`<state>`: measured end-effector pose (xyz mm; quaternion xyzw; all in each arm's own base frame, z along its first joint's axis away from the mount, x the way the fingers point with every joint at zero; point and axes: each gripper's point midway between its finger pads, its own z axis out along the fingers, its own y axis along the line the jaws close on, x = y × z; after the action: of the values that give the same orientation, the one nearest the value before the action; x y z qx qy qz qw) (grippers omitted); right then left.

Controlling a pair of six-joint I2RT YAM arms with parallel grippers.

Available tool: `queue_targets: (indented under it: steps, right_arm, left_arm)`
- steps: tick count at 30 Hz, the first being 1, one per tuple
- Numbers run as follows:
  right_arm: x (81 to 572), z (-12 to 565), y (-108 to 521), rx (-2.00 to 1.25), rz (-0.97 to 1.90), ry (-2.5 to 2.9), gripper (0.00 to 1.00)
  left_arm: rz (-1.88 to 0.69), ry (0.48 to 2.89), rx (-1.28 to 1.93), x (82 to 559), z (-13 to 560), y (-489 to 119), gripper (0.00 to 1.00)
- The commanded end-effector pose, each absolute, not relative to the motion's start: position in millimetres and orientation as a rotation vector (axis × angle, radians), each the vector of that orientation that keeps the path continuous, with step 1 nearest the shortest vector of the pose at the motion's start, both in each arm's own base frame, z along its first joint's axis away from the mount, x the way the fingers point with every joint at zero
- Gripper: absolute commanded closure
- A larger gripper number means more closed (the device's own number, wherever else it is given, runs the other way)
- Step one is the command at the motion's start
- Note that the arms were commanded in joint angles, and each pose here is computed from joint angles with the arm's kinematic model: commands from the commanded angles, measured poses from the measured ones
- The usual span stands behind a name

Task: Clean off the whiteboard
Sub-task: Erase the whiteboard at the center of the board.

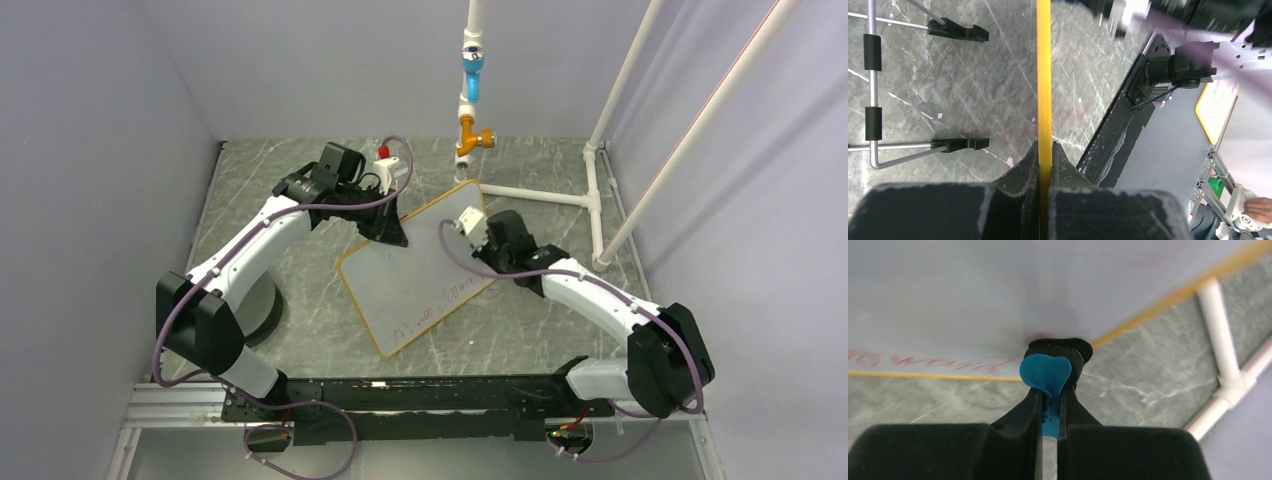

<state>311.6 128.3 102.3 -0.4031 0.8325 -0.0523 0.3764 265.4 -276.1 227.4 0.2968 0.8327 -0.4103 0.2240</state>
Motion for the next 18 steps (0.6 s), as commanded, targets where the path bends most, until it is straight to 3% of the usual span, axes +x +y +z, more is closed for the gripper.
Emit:
queue_targets:
  steps: [1, 7, 13, 18]
  right_arm:
    - [273.6, 66.6, 150.6, -1.343, -0.147, 2.062, 1.00]
    - [264.7, 53.9, 152.6, -1.393, -0.152, 2.090, 1.00]
    - [317.7, 113.8, 150.0, -1.096, -0.185, 2.053, 1.00]
    - [326.5, 132.5, 151.6, -1.018, -0.157, 2.047, 1.00]
  left_arm:
    - [-1.269, 2.123, 0.895, 250.3, 270.9, -288.7, 1.00]
    - [-1.268, 2.128, 0.892, 251.1, 269.8, -288.6, 1.00]
    - [-1.265, 2.121, 0.896, 249.7, 272.0, -288.2, 1.00]
    - [-1.265, 2.116, 0.898, 248.8, 273.5, -287.5, 1.00]
